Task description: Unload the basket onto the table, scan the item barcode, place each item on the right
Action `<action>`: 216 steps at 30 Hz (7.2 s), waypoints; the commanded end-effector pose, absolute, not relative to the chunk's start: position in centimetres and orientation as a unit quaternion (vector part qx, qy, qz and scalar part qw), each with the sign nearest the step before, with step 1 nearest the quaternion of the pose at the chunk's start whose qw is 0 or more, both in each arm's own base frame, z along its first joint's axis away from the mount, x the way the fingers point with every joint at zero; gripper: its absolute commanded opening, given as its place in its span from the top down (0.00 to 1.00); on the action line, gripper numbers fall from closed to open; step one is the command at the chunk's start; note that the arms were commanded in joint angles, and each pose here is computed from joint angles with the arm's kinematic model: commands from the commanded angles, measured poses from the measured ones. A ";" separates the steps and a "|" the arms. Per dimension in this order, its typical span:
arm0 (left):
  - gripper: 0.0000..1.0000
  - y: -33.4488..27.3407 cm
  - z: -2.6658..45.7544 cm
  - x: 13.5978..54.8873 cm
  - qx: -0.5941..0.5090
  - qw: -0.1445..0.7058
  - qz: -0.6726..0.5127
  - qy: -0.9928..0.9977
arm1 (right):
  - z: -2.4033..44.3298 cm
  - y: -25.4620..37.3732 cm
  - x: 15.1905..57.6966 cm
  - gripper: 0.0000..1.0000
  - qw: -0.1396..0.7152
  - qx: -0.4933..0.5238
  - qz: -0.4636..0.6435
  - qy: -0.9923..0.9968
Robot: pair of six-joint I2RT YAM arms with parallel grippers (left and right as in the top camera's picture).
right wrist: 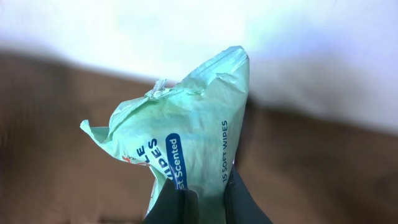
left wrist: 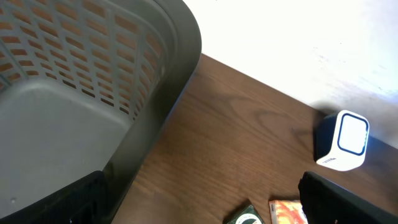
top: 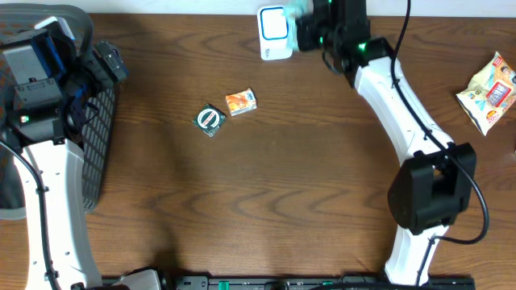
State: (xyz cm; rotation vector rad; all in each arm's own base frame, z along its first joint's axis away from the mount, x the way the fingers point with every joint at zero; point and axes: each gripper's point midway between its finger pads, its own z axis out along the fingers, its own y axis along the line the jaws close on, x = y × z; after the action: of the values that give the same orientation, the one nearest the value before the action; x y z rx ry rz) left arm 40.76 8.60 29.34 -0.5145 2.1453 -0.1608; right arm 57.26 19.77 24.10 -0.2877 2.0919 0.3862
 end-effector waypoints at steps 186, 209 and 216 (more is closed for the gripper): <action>0.02 10.2 28.5 40.5 -0.231 0.436 -0.035 0.869 | 7.6 20.8 47.5 0.99 0.173 -0.059 -0.017 0.983; 0.02 10.2 28.5 40.5 -0.231 0.436 -0.035 0.869 | 4.5 27.8 42.0 0.99 0.055 -0.148 0.142 0.977; 0.02 10.2 28.5 40.5 -0.231 0.436 -0.035 0.869 | 2.3 26.0 41.9 0.98 0.052 -0.150 0.061 0.985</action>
State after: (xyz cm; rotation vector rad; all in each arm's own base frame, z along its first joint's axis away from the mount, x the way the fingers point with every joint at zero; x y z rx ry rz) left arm 40.75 8.60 29.33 -0.5144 2.1457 -0.1602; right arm 41.16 27.67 2.74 -0.4487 3.0179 0.3548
